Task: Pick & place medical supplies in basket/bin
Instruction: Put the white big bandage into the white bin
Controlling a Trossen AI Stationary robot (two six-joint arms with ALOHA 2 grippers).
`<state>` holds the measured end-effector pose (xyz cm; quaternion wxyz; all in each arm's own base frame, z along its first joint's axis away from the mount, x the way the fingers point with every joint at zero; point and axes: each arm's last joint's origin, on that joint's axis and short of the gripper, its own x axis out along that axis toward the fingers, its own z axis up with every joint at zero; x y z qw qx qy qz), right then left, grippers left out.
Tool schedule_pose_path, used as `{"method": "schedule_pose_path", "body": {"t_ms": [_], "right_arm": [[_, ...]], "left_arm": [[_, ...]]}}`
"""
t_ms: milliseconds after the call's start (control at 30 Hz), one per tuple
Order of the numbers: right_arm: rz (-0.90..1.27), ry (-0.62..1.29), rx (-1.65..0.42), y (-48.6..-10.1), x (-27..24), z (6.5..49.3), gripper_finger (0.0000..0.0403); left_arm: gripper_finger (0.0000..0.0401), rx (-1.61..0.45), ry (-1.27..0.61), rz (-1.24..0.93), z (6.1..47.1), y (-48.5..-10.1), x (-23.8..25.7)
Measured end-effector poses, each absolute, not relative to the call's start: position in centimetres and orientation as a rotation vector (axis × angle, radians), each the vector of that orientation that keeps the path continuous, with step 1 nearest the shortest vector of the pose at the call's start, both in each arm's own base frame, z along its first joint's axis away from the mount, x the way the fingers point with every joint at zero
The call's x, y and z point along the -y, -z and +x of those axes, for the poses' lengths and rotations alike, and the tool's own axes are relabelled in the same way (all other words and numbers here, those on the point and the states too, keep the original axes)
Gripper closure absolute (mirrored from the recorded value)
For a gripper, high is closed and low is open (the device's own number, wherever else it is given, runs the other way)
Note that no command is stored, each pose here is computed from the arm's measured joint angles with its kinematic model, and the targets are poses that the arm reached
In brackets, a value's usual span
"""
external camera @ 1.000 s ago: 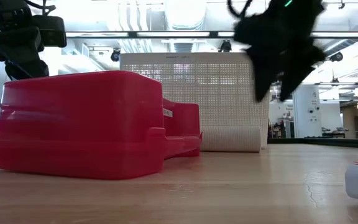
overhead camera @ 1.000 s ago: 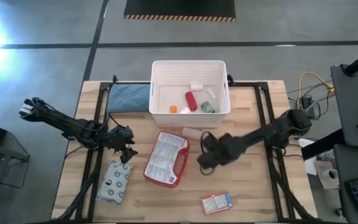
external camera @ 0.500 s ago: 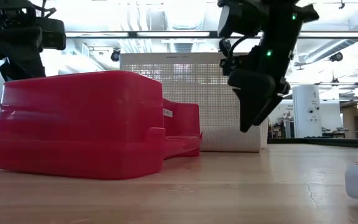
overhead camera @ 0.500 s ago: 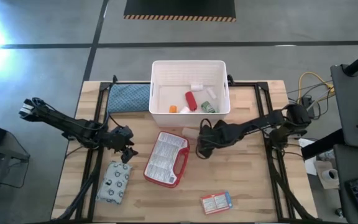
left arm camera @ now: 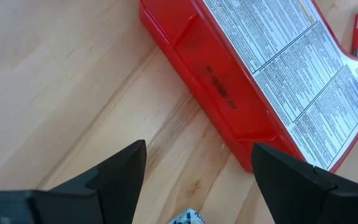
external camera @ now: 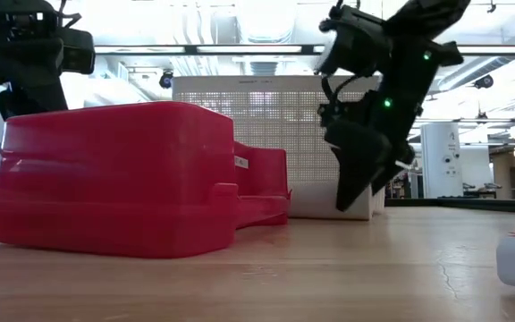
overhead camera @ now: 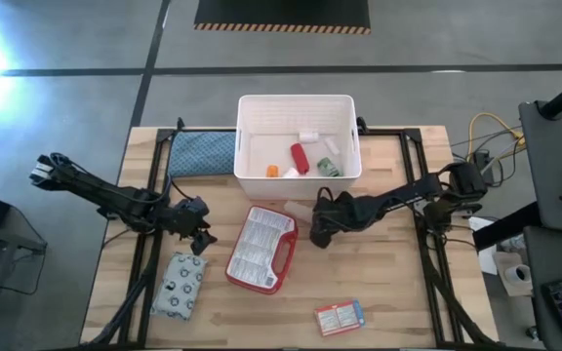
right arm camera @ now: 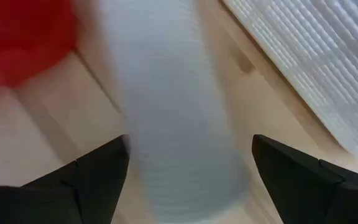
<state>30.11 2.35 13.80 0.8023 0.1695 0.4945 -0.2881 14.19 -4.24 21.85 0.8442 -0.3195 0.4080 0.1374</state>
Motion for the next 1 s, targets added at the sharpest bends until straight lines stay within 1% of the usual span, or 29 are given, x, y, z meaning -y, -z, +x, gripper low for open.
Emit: {"method": "schedule_pose_path", "body": {"t_ms": [100, 200, 300, 467, 533, 567, 733, 833, 900, 1000], "right_arm": [[0.413, 0.637, -1.061, -13.5, -2.4, 29.9, 0.009], [0.477, 0.629, -1.074, -13.5, -2.6, 29.8, 0.013], [0.519, 0.617, -1.079, -13.5, -3.1, 29.8, 0.0197], [0.571, 0.592, -1.055, -14.3, -4.6, 30.3, 0.0324], [0.589, 0.579, -1.035, -14.9, -5.2, 30.8, 0.0365], [0.599, 0.575, -1.026, -15.4, -5.6, 31.0, 0.0376], [0.603, 0.575, -1.002, -19.3, -8.1, 32.1, 0.0385], [0.548, 0.669, -0.972, -22.8, -9.8, 32.0, 0.0389], [0.509, 0.734, -0.891, -25.7, -10.8, 31.9, 0.0392], [0.464, 0.774, -0.692, -30.9, -11.6, 32.1, 0.0393]], "left_arm": [[0.0132, -0.865, -0.294, -0.676, 14.2, -21.8, 4.3], [0.0132, -0.867, -0.299, -0.684, 14.3, -21.7, 4.3], [0.0132, -0.869, -0.3, -0.683, 14.3, -21.7, 4.3], [0.0132, -0.869, -0.3, -0.683, 14.3, -21.7, 4.3], [0.0132, -0.869, -0.3, -0.683, 14.3, -21.7, 4.3], [0.0132, -0.869, -0.3, -0.684, 14.3, -21.7, 4.3], [0.0132, -0.869, -0.3, -0.683, 14.3, -21.7, 4.3], [0.0132, -0.87, -0.296, -0.676, 14.3, -21.7, 4.3], [0.0132, -0.871, -0.288, -0.659, 14.3, -21.7, 4.3], [0.0132, -0.874, -0.278, -0.637, 14.3, -21.7, 4.3]]}}
